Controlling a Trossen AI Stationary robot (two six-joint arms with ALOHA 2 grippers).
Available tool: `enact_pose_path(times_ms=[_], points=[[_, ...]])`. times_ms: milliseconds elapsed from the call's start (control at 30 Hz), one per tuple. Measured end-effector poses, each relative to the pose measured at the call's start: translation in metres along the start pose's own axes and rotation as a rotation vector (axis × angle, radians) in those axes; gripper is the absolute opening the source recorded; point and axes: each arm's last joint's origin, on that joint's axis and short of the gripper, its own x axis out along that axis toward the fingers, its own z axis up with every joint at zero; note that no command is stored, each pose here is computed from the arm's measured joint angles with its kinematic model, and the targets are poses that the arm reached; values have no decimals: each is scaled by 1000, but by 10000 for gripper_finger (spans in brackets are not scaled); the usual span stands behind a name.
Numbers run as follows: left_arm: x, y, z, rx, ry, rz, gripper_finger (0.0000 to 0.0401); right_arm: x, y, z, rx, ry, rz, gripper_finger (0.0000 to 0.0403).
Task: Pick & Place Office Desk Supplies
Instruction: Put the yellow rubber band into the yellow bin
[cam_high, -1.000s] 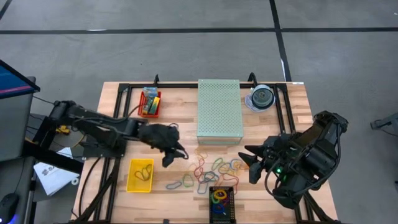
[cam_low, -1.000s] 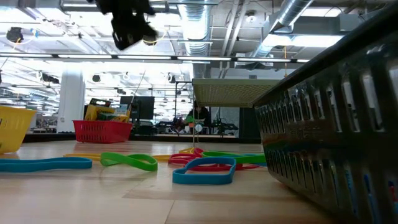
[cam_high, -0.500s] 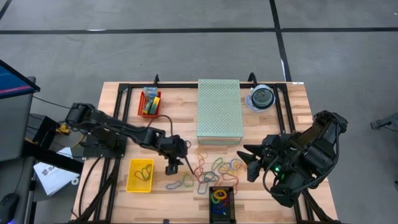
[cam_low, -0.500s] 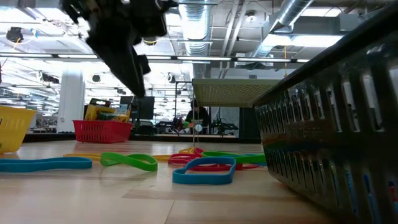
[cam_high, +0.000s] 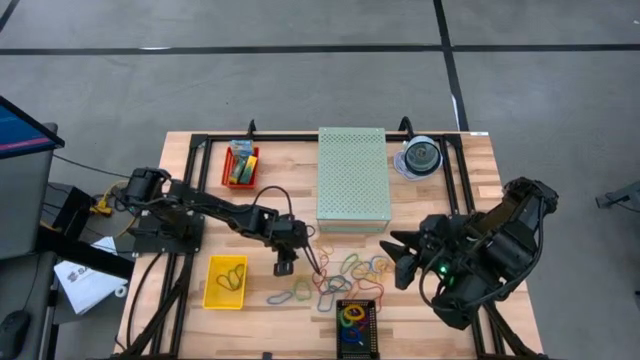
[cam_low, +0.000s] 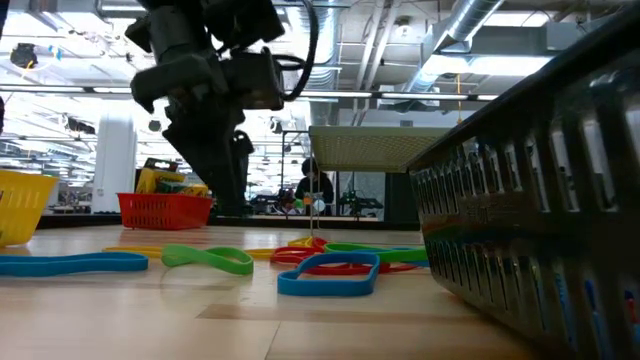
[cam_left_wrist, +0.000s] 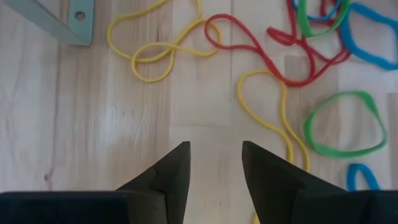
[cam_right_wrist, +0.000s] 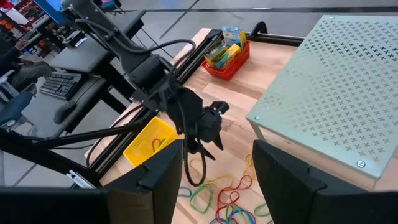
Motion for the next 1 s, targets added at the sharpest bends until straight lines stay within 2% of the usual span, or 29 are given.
enact_pose_path(times_ms=[367, 733, 833, 1000], points=[[9, 1, -3, 7, 30, 4, 140, 2, 0, 1, 0, -3, -6, 191], [8, -1, 1, 52, 1, -58, 140, 2, 0, 1, -1, 4, -3, 191], [8, -6, 0, 61, 13, -126, 140, 2, 0, 0, -1, 18, -3, 191], [8, -24, -5, 111, 29, -142, 140, 2, 0, 0, -2, 26, -3, 191]])
